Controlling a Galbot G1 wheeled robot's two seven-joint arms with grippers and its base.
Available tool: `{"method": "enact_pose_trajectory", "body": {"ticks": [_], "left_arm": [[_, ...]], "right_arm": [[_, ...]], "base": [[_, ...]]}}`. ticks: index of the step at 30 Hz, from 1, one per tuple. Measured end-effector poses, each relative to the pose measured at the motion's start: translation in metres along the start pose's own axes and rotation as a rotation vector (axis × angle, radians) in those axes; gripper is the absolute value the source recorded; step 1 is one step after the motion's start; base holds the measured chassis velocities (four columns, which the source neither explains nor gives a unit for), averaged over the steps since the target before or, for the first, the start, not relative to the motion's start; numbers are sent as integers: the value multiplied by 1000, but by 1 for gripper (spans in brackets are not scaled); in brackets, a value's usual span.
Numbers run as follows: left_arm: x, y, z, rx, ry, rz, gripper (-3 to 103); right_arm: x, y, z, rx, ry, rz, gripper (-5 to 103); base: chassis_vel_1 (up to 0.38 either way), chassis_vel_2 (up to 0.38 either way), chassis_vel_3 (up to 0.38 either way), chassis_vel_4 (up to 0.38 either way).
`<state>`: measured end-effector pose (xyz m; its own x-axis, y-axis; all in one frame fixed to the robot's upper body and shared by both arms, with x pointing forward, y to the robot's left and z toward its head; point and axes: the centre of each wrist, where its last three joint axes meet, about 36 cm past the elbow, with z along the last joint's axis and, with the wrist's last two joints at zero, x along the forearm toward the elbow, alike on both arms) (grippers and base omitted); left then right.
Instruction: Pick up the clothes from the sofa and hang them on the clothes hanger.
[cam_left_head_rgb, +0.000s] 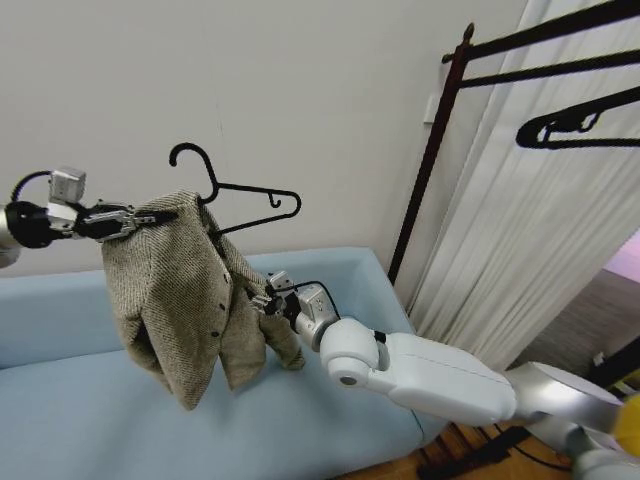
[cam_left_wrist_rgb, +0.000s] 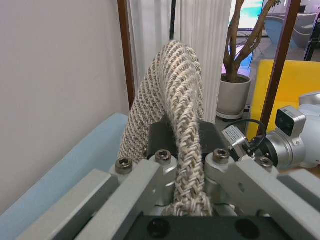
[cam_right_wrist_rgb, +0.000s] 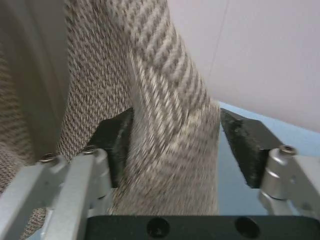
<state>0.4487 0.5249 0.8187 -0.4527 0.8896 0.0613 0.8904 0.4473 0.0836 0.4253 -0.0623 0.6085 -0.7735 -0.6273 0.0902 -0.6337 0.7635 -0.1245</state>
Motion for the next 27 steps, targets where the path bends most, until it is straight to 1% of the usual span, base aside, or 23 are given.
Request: {"method": "enact_pose_trajectory", "body": {"ticks": [1, 2, 3, 4, 6, 7, 9, 11, 12, 13, 14, 15, 16, 21, 24, 26, 27], "left_arm": [[1, 1, 1, 1, -2, -3, 5], [1, 1, 1, 1, -2, -3, 5], [2, 1, 1, 3, -3, -4, 5], [2, 2, 3, 5, -5, -6, 5], [3, 2, 5, 9, -5, -7, 5], [3, 2, 5, 9, -5, -7, 5], [2, 2, 6, 10, -4, -8, 5], [3, 3, 9, 11, -2, -9, 5], [3, 3, 9, 11, -2, -9, 5], [4, 4, 11, 11, -1, -8, 5], [4, 4, 12, 11, 0, -7, 5], [4, 4, 13, 12, -1, -7, 5], [5, 4, 16, 14, -2, -6, 5], [3, 4, 22, 21, -8, -4, 5], [3, 4, 22, 21, -7, -11, 5], [3, 4, 21, 20, -5, -20, 5], [3, 4, 21, 20, -5, -20, 5]], "right_arm": [[0, -3, 2, -10, 2, 9, 51], [0, -3, 2, -10, 2, 9, 51], [-1, -5, 3, -14, 1, 15, 46], [-2, -8, 5, -20, 0, 23, 46], [-4, -13, 5, -25, -9, 36, 35], [-4, -13, 5, -25, -9, 36, 35], [-6, -17, 2, -28, -22, 50, 24], [-9, -26, -5, -29, -44, 81, 14], [-9, -26, -5, -29, -44, 81, 14], [-10, -33, -10, -30, -58, 101, 14], [-10, -37, -13, -30, -66, 113, 8], [-10, -41, -16, -31, -75, 124, 8], [-11, -50, -25, -36, -98, 147, 1], [-9, -66, -44, -59, -138, 180, 0], [-3, -67, -46, -69, -140, 174, 0], [10, -59, -43, -95, -117, 137, 0], [10, -59, -43, -95, -117, 137, 0]], "base": [[0, 0, 0, 0], [0, 0, 0, 0], [0, 0, 0, 0], [0, 0, 0, 0], [0, 0, 0, 0], [0, 0, 0, 0], [0, 0, 0, 0], [0, 0, 0, 0], [0, 0, 0, 0], [0, 0, 0, 0], [0, 0, 0, 0], [0, 0, 0, 0], [0, 0, 0, 0], [0, 0, 0, 0], [0, 0, 0, 0], [0, 0, 0, 0], [0, 0, 0, 0]]}}
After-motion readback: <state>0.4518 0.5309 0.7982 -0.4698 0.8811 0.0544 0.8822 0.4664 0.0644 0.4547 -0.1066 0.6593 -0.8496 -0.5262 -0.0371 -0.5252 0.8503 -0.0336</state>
